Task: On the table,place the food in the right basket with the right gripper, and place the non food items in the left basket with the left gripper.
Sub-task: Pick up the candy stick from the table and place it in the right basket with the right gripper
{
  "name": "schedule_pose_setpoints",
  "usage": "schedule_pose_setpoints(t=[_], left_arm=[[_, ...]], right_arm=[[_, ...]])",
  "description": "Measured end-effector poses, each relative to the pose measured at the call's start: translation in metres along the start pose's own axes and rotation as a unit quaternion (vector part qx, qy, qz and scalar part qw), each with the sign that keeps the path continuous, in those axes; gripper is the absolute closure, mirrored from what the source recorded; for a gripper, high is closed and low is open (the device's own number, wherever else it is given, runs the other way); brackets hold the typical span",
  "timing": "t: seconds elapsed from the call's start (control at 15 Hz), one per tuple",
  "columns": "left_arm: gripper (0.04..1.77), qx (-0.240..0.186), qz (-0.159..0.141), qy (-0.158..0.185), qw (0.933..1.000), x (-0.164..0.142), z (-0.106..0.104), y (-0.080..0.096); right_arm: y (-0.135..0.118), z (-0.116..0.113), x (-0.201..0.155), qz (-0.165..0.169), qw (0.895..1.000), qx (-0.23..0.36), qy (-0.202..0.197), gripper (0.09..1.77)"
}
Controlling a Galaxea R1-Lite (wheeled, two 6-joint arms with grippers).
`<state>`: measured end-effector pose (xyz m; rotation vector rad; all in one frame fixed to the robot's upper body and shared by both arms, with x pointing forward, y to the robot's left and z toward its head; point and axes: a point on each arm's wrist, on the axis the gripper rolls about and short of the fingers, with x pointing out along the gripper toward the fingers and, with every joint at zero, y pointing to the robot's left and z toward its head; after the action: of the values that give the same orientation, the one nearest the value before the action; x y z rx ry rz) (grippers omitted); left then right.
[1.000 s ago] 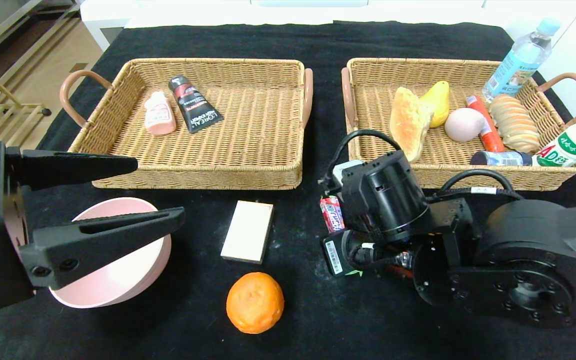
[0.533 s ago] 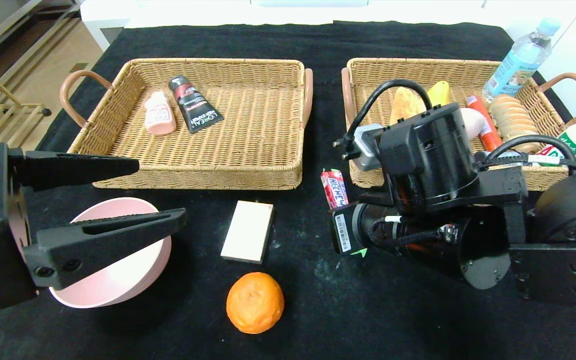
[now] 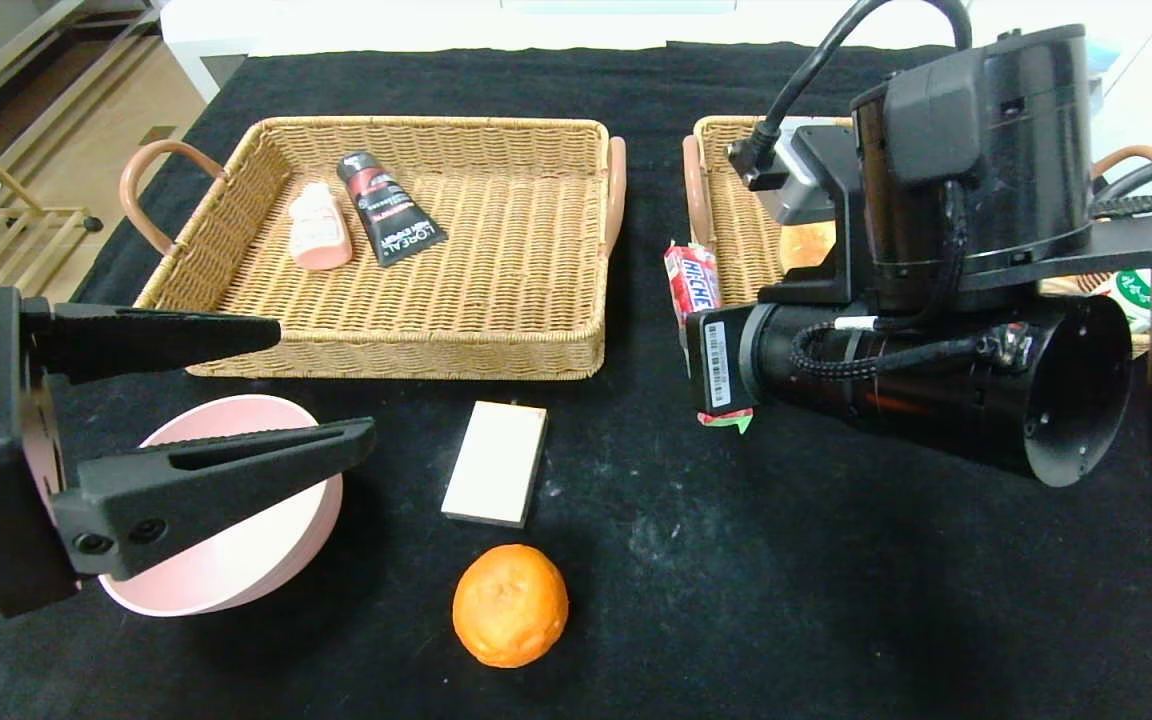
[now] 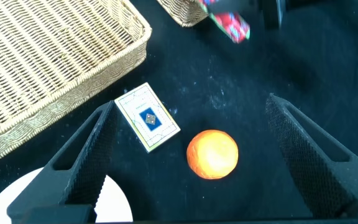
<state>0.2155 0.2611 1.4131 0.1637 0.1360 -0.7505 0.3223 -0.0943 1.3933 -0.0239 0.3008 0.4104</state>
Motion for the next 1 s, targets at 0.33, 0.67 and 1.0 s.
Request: schedule_pose_setpoints(t=[0.33,0.67,1.0], left_arm=[[0.09,0.0,0.0,0.001,1.0,0.0,0.0,0.0],[0.09,0.0,0.0,0.001,1.0,0.0,-0.001,0.0],[0.09,0.0,0.0,0.001,1.0,0.0,-0.001,0.0]], right_arm=[[-0.032,0.017,0.001,-0.043,0.999,-0.007,-0.023,1.54],[-0.076,0.038,-0.001,-0.089,0.995,-0.004,-0.051,1.54],[-0.118,0.057,-0.005,-0.134,0.988,0.004,-0.079,1.54]])
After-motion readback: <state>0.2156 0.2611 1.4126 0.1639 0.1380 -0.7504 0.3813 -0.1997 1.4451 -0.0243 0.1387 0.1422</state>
